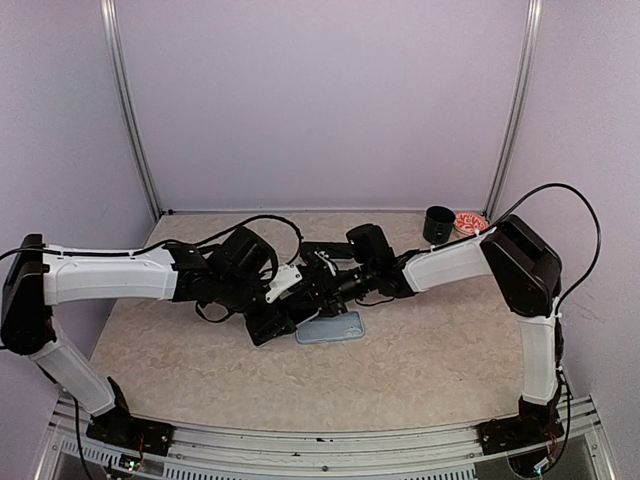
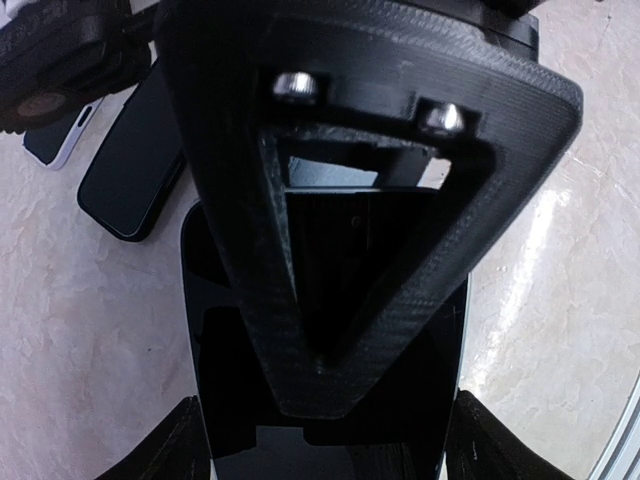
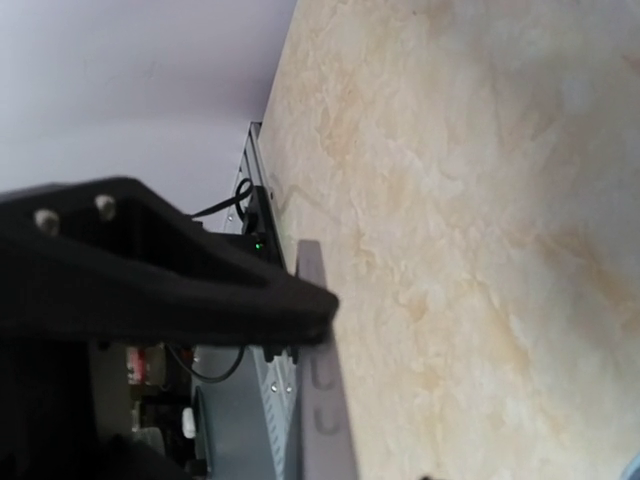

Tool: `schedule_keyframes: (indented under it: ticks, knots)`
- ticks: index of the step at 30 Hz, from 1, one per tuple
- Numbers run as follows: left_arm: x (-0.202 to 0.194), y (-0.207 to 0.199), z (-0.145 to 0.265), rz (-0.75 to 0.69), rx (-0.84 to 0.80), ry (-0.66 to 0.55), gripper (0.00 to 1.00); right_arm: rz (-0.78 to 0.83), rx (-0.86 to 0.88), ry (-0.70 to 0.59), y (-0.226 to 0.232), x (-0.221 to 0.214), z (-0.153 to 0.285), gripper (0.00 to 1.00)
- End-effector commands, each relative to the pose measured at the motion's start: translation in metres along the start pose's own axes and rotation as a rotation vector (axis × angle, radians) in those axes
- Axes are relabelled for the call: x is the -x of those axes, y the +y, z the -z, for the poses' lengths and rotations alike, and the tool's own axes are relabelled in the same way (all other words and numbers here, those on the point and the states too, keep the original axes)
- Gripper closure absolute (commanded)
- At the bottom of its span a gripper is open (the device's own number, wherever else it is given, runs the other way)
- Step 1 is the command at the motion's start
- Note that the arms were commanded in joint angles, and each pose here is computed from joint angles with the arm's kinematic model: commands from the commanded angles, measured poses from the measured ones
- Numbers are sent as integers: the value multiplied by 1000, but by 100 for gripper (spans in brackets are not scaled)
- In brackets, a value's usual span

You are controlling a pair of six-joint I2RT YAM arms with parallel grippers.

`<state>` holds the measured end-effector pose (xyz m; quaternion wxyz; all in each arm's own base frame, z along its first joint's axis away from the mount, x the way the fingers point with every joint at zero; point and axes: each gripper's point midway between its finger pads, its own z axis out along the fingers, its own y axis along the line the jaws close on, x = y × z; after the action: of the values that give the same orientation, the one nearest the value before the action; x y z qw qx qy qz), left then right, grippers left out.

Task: Put the phone into the phone case
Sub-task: Pass from the left arm to the right

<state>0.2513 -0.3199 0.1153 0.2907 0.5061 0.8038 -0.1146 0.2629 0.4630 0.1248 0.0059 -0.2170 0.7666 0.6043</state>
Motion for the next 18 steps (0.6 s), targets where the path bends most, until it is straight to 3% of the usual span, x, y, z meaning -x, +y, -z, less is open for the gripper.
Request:
schedule_keyframes:
  ticks: [1,8,11,18]
  knots:
    - [29,5,4,-17,25,-76,38,21,36,27,5,-3,-7,63]
    - [29,6,0,-20,29,-70,35,28,45,31,6,-2,-7,90]
    - [28,6,-2,-22,31,-69,32,32,50,32,7,-2,-7,97]
    - [36,14,5,1,80,-127,2,50,55,5,13,9,5,100]
